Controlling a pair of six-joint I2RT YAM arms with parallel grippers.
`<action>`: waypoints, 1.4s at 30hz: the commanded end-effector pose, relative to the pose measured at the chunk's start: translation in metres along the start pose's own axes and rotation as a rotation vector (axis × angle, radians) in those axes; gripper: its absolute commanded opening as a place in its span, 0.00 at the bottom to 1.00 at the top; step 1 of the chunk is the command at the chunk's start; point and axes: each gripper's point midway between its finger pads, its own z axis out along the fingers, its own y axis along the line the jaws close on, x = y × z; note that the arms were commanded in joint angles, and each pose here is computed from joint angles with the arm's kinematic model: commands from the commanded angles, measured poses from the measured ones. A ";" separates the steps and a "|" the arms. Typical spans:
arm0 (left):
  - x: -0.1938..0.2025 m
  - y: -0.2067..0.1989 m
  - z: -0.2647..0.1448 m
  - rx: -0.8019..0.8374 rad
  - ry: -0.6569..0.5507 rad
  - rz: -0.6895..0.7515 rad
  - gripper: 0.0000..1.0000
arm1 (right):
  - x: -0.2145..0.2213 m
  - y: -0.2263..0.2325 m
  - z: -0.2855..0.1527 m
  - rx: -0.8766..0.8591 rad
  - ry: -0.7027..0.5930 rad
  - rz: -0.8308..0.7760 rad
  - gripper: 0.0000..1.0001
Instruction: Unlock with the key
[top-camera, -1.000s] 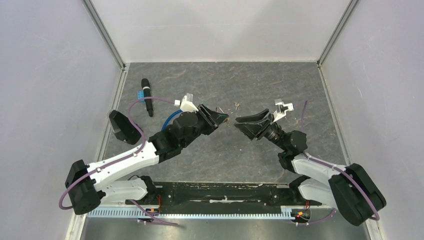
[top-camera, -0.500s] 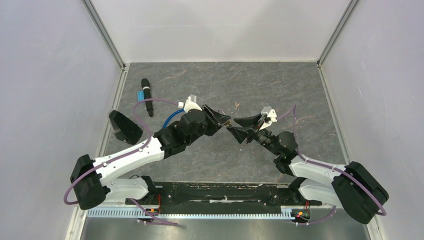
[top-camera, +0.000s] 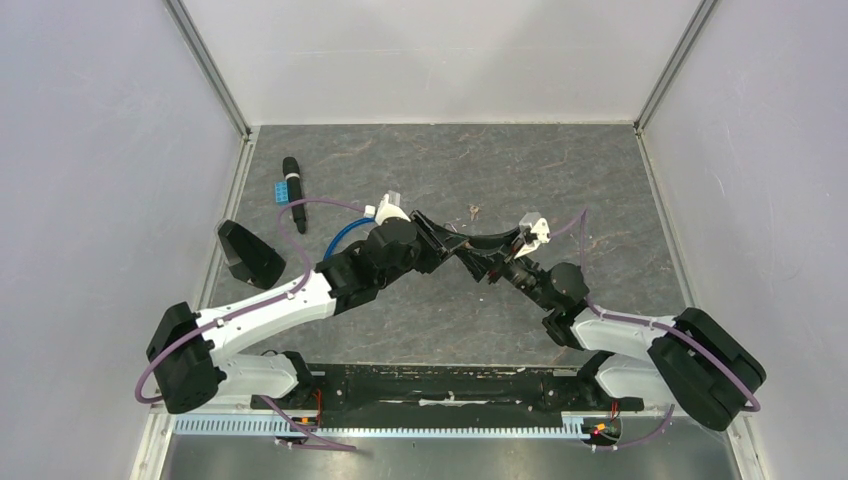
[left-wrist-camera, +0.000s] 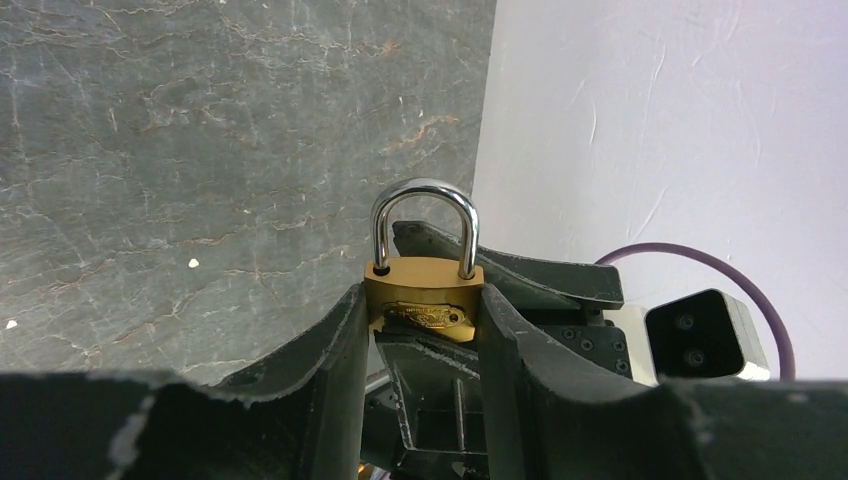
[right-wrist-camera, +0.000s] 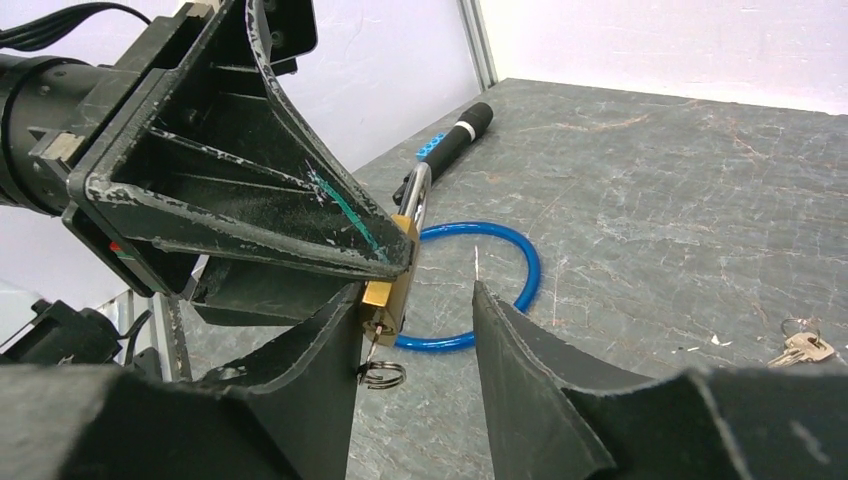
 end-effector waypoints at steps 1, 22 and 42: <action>-0.004 -0.038 -0.003 0.103 -0.006 -0.038 0.02 | -0.032 0.003 0.013 0.000 -0.112 -0.010 0.45; -0.048 -0.039 -0.035 0.108 -0.177 0.313 0.72 | -0.035 0.008 0.004 -0.020 -0.123 0.123 0.00; -0.022 -0.075 -0.039 0.300 -0.054 0.400 0.77 | -0.074 0.050 -0.013 -0.270 -0.195 0.307 0.00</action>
